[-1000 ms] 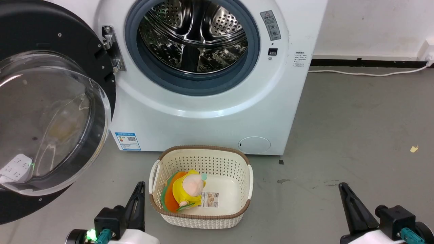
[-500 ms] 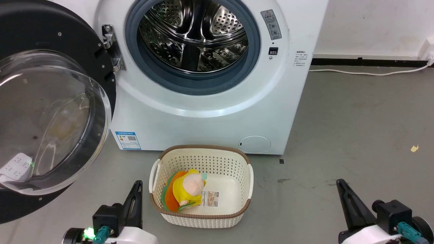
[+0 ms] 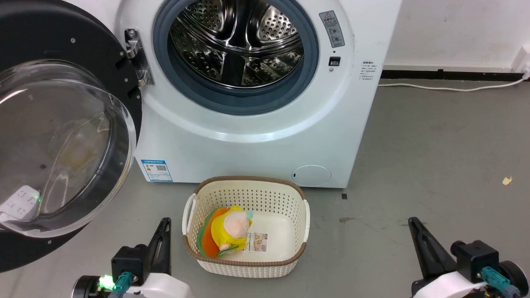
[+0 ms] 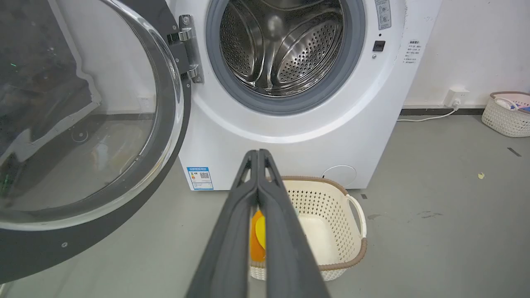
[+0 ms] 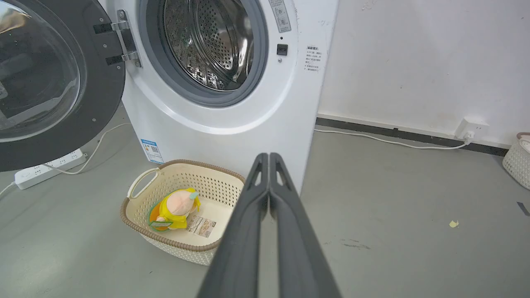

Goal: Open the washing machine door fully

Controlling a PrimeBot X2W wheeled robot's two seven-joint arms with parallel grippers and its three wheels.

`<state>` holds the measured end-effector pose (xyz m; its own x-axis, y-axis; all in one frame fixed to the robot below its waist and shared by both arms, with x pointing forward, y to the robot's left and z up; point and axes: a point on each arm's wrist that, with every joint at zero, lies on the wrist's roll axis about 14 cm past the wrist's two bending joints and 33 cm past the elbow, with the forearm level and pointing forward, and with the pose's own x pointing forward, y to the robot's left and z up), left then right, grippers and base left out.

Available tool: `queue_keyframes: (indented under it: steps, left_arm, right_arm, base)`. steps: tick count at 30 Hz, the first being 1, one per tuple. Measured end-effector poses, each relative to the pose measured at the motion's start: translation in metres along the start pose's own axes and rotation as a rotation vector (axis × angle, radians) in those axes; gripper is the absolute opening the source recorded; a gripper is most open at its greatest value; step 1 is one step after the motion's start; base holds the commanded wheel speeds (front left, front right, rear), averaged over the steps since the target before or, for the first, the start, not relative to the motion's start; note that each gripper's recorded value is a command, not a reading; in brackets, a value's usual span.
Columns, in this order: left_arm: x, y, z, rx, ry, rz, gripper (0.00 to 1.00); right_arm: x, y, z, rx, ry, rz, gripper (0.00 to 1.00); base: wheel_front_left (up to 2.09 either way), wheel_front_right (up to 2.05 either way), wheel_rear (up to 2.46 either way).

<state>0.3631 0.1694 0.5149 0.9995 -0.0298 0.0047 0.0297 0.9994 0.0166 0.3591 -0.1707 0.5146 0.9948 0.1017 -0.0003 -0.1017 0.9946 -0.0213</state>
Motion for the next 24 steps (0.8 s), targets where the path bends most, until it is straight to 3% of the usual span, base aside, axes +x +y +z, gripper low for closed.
queue_keyframes:
  steps: [24]
  left_arm:
    - [0.0048,0.0055,0.0050,0.016,0.015,0.021,0.00]
  right_arm:
    - [0.0067,0.0054,0.0029,-0.014,0.023,0.018,0.00]
  base:
    - [0.00,0.00,0.00]
